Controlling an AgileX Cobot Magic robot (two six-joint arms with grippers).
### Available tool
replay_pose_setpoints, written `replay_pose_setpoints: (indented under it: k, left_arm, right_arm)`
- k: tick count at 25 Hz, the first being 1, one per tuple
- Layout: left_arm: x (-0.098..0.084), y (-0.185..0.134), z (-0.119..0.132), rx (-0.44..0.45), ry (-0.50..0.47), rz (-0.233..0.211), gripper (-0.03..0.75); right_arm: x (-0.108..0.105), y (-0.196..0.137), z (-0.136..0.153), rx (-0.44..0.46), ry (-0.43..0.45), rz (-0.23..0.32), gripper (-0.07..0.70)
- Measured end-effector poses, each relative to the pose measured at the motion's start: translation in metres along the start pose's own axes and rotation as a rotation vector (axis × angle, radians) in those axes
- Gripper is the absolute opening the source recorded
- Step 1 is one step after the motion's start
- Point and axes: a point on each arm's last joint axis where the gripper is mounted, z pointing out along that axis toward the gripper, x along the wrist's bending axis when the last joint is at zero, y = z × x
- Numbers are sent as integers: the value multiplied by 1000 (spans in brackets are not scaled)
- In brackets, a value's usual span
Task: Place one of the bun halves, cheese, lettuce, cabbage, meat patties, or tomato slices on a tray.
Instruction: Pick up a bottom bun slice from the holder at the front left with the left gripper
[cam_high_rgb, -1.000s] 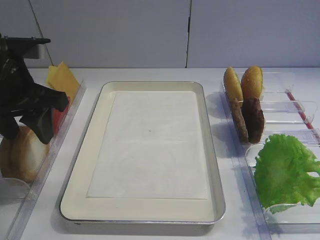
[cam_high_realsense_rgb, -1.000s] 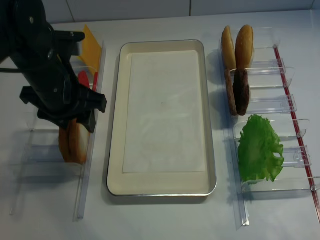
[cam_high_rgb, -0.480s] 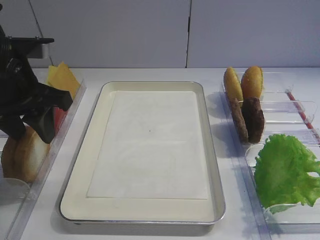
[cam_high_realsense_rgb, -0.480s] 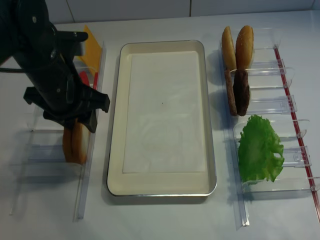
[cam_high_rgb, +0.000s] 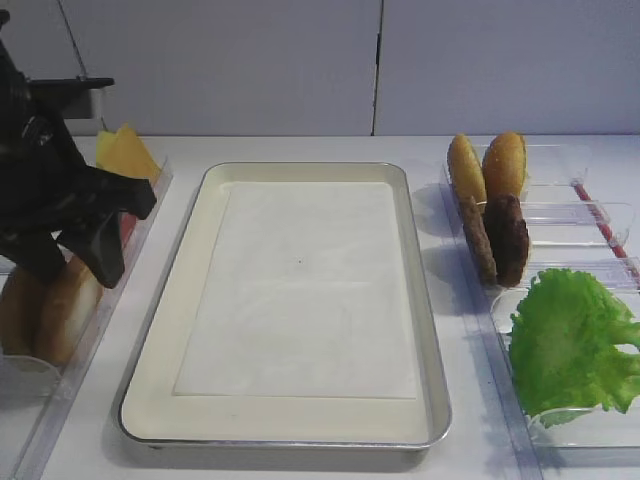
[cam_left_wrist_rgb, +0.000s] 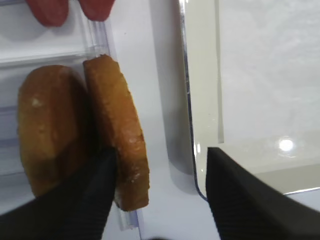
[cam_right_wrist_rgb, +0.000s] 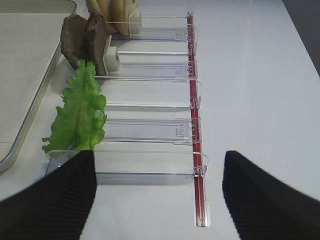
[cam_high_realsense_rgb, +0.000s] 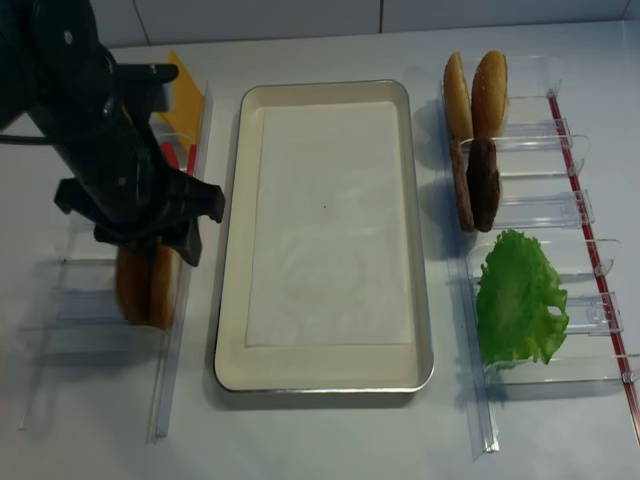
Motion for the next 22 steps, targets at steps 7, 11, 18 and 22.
replay_pose_setpoints:
  k: [7, 11, 18, 22]
  left_arm:
    - [-1, 1, 1, -2, -11, -6, 370]
    - [2, 1, 0, -10, 23, -5, 370]
    - [5, 2, 4, -1, 54, -3, 369]
    - [6, 2, 4, -1, 62, 0, 369]
  right_arm:
    - [0, 0, 0, 0, 0, 0, 545]
    - [0, 0, 0, 0, 0, 0, 545]
    - [0, 0, 0, 0, 0, 0, 545]
    - [0, 0, 0, 0, 0, 0, 545]
